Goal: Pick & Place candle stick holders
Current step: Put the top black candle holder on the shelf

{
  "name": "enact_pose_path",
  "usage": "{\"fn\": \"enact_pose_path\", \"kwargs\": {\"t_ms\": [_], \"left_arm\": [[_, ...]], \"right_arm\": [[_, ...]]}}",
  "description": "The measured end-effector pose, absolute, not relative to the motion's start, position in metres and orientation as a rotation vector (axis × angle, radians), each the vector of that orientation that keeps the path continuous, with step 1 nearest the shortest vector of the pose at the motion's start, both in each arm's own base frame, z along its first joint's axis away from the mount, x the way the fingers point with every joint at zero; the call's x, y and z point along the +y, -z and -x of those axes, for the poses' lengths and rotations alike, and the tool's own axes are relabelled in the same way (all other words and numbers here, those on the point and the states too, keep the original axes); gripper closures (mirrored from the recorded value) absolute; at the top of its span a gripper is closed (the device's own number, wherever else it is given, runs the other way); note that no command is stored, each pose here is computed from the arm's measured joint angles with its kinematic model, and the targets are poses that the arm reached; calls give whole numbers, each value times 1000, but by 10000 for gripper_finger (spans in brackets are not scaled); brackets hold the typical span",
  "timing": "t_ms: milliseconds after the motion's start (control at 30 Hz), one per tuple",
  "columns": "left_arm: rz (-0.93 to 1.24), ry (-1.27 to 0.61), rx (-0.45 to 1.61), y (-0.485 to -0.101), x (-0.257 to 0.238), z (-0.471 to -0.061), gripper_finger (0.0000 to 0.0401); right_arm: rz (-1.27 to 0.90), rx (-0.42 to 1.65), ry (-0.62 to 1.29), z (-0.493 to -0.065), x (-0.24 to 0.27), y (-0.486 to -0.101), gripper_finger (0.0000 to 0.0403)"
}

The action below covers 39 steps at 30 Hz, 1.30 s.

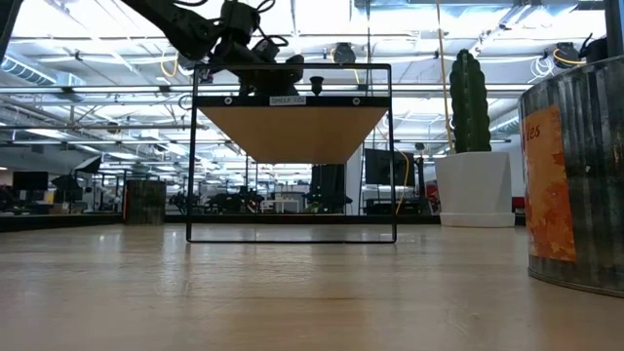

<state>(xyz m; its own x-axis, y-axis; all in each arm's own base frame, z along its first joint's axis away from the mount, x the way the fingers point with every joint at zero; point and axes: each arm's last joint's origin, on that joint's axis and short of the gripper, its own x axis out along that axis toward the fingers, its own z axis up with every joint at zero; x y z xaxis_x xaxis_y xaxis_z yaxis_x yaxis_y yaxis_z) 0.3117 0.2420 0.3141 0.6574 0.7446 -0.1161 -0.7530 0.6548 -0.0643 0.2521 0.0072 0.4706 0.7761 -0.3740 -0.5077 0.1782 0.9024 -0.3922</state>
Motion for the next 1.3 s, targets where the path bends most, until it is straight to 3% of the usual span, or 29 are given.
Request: {"fn": "enact_pose_path", "kwargs": {"t_ms": [1000, 1300], "left_arm": [[174, -851, 142, -299, 238, -311, 309], [168, -849, 141, -299, 236, -312, 249]], "right_arm": [[344, 616, 302, -252, 7, -471, 277], [344, 616, 302, -252, 7, -471, 277]]}}
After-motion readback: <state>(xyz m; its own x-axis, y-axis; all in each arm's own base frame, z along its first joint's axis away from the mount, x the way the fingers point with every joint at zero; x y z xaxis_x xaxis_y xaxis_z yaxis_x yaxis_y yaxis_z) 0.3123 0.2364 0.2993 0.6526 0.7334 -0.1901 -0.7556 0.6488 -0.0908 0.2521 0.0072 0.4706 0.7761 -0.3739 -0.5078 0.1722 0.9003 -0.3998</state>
